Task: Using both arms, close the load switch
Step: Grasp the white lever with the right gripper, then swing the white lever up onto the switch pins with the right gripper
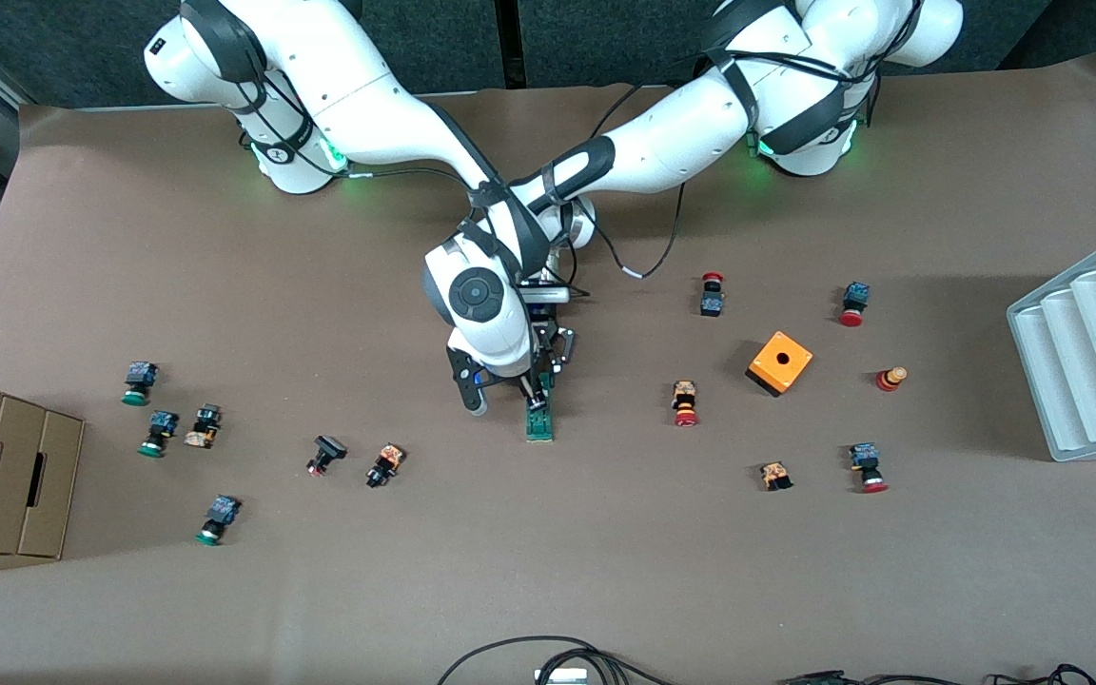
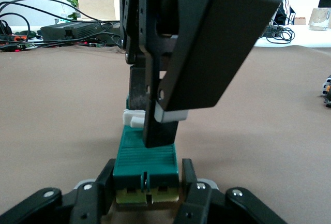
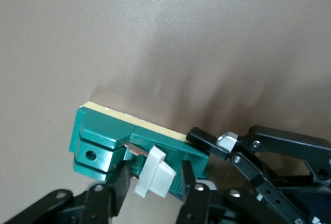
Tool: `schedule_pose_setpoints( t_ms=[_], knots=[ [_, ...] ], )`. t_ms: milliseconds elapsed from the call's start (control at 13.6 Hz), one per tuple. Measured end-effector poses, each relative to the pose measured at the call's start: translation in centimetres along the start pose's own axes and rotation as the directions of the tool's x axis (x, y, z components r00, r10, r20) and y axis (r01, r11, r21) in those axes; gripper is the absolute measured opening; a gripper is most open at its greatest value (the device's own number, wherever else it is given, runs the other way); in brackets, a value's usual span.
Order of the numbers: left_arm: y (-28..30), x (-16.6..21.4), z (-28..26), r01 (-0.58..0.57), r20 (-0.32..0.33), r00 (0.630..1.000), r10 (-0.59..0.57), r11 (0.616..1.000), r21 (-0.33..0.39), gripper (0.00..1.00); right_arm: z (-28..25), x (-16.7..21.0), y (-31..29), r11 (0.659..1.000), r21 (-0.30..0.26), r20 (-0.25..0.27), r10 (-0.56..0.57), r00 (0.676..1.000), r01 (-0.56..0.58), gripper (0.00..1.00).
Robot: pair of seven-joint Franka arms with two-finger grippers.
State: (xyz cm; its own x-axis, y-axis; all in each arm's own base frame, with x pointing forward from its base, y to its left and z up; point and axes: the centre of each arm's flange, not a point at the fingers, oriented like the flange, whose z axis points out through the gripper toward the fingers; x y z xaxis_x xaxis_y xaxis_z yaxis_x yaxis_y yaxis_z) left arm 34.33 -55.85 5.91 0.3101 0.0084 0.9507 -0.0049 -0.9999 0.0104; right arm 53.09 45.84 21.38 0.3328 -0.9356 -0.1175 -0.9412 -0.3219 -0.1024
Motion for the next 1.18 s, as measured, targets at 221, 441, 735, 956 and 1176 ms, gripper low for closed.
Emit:
schedule_pose_setpoints(
  t_ms=[221,441,735,956,1176],
  knots=[
    [0.0,0.0,0.0,0.000,0.000,1.000,0.000,1.000,0.000,0.56,-0.1,-0.1,0.0,1.000,0.001,0.001,-0.001,1.000,0.001,0.39],
    [0.0,0.0,0.0,0.000,0.000,1.000,0.000,1.000,0.000,0.56,-0.1,-0.1,0.1,1.000,0.000,0.000,0.000,1.000,0.000,0.34],
    [0.0,0.0,0.0,0.000,0.000,1.000,0.000,1.000,0.000,0.56,-0.2,0.0,0.1,1.000,0.000,0.000,0.005,1.000,-0.005,0.33],
    [0.0,0.0,0.0,0.000,0.000,1.000,0.000,1.000,0.000,0.56,-0.5,0.1,0.0,1.000,0.001,0.001,0.011,1.000,-0.011,0.33],
    [0.0,0.0,0.0,0.000,0.000,1.000,0.000,1.000,0.000,0.56,-1.1,0.0,-0.2,1.000,0.003,0.005,0.017,1.000,-0.017,0.30]
  ],
)
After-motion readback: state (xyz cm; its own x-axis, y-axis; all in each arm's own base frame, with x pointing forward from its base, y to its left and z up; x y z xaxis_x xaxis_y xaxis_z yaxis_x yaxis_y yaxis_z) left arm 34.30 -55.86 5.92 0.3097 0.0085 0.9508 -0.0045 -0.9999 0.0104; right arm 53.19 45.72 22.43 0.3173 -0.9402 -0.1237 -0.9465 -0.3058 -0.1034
